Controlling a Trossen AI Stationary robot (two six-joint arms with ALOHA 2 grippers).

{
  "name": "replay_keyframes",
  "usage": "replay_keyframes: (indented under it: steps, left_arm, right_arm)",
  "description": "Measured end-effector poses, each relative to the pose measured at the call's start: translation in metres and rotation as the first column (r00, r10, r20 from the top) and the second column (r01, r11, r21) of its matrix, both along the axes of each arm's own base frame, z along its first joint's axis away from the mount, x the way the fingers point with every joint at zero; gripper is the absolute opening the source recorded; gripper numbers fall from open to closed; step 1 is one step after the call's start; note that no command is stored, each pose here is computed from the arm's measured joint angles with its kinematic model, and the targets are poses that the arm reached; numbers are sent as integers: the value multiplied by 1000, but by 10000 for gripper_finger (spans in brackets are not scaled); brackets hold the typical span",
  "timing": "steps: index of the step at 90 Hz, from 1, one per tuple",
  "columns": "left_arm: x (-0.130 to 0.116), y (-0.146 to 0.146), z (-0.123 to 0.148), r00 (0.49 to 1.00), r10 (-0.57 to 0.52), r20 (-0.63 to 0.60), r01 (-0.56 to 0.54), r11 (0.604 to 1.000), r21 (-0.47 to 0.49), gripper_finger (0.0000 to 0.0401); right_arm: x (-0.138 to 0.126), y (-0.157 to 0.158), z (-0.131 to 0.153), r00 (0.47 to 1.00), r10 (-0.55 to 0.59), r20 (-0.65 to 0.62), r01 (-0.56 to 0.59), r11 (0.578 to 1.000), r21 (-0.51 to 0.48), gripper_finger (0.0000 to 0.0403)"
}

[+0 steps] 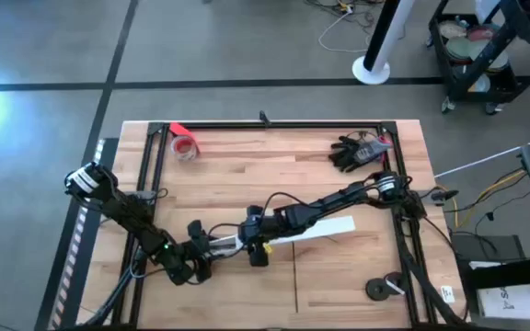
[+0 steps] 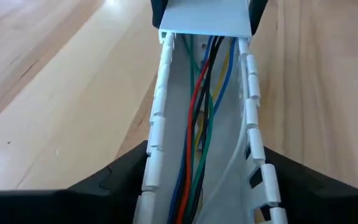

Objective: Ziptie cables
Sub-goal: Close the cable duct

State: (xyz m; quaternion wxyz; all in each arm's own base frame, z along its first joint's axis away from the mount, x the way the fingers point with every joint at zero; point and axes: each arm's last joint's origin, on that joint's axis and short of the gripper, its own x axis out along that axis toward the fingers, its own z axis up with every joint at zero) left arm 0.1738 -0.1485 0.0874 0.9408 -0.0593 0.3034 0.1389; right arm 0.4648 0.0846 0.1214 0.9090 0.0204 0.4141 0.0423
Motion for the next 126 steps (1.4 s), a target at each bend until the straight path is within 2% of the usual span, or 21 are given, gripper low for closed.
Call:
replay_keyframes:
  steps: [9, 22, 39, 52, 64, 73, 85, 95, 113, 126]
  left_arm:
    - [0, 0, 0, 1000, -2, 1, 2, 1000, 1, 230]
    - [1, 0, 1, 1000, -4, 8, 4, 1000, 8, 227]
    - [2, 0, 1, 1000, -3, 15, 3, 1000, 7, 228]
    - [4, -1, 3, 999, -22, 28, 22, 1000, 12, 226]
    - [5, 0, 3, 999, -24, 29, 23, 1000, 14, 228]
    - [5, -1, 3, 999, -25, 29, 25, 1000, 14, 230]
    - [6, -1, 4, 999, -31, 31, 31, 999, 14, 227]
    - [6, -1, 4, 999, -31, 32, 30, 999, 10, 226]
    - [7, -1, 4, 999, -21, 43, 21, 1000, 4, 229]
    - [7, -1, 5, 999, -29, 41, 28, 1000, 6, 225]
  right_arm:
    - [0, 0, 0, 1000, 0, -2, 0, 1000, 0, 226]
    - [1, 0, 0, 997, 77, 16, -77, 997, 12, 236]
    - [3, 3, 1, 993, 107, 49, -107, 994, -2, 229]
    - [6, 2, -4, 994, 88, 64, -90, 996, 16, 224]
    - [8, 2, -14, 995, 82, 60, -84, 996, 39, 235]
    - [10, 1, -17, 999, 11, 52, -16, 997, 77, 239]
    - [9, -2, -18, 999, -34, 30, 32, 997, 66, 234]
    - [8, -3, -14, 999, -22, 28, 19, 997, 73, 234]
    - [8, -1, -11, 996, 80, 48, -84, 993, 87, 242]
    - [8, 0, -12, 998, 46, 50, -50, 996, 77, 231]
